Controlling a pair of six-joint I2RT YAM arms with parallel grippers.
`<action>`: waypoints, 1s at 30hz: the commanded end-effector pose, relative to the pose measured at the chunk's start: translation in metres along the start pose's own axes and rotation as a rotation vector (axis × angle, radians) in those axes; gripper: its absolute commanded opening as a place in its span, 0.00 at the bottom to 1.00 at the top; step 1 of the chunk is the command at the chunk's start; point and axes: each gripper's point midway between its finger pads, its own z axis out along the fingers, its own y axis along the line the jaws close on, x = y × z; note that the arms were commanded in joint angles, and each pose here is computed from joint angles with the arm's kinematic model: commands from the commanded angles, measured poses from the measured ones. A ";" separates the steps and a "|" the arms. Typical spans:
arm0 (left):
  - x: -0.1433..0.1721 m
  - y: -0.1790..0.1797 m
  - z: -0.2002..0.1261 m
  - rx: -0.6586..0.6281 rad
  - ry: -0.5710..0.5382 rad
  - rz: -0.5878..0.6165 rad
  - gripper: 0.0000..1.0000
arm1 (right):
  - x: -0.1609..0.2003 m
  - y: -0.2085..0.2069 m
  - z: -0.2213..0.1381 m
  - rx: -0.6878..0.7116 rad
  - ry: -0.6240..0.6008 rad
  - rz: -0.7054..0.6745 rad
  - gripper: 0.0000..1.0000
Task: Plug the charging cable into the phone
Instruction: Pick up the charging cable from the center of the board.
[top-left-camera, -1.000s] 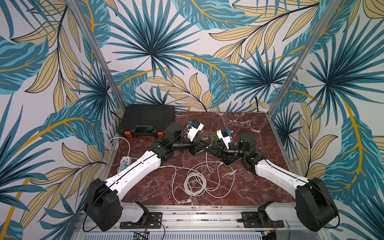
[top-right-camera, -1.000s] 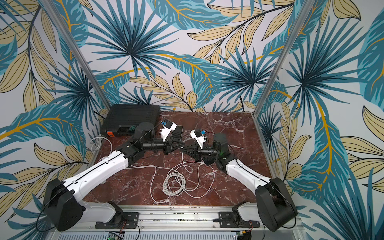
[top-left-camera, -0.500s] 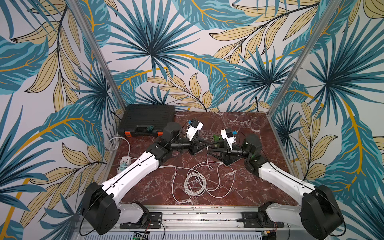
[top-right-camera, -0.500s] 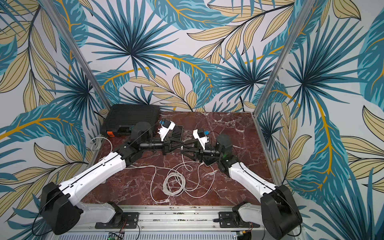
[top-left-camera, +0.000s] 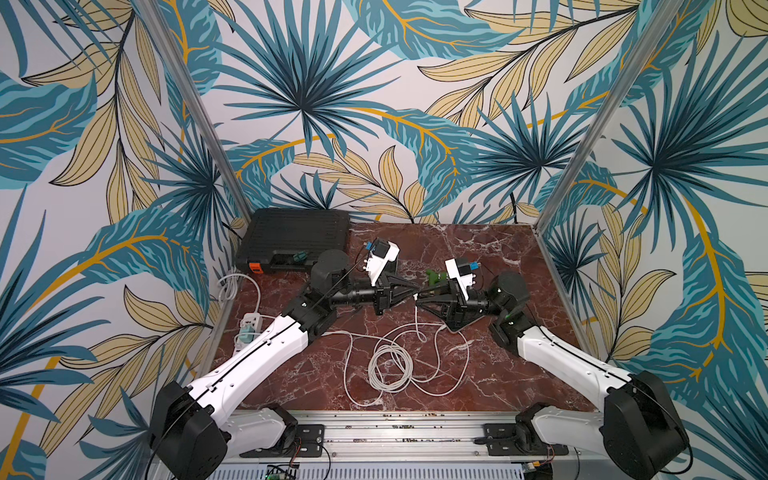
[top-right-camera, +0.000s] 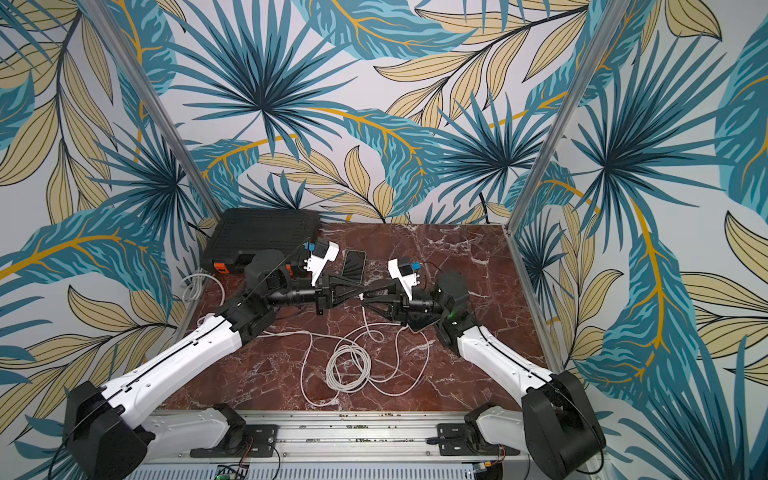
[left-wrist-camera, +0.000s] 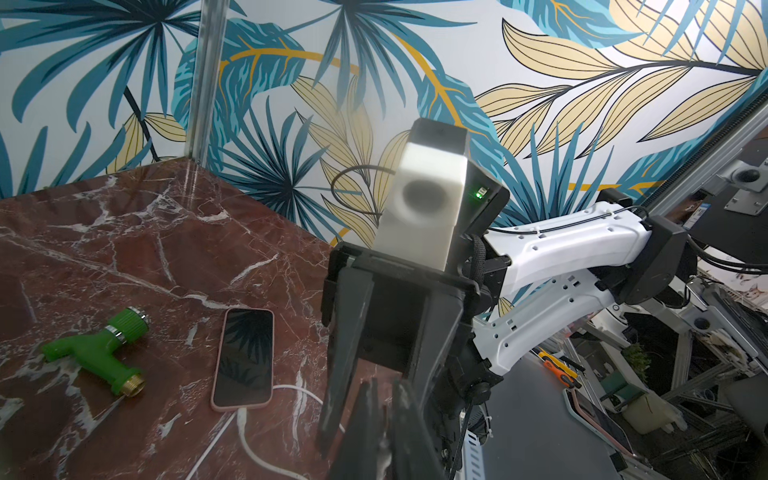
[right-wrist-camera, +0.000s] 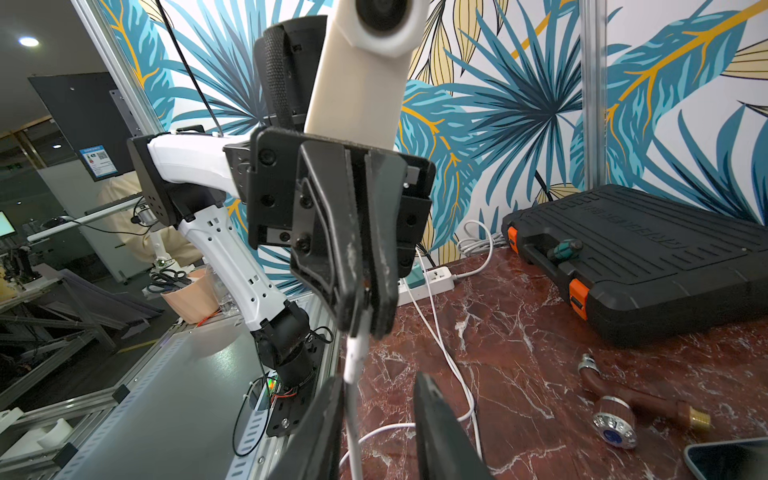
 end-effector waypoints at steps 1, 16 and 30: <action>-0.006 -0.004 -0.001 0.024 -0.024 0.027 0.00 | -0.007 0.013 0.003 -0.056 -0.004 -0.019 0.33; 0.002 -0.002 0.000 0.038 -0.023 0.026 0.00 | -0.019 0.021 0.008 -0.085 -0.013 -0.030 0.18; 0.007 -0.003 -0.001 0.050 -0.024 0.029 0.00 | -0.023 0.027 0.007 -0.094 -0.015 -0.027 0.20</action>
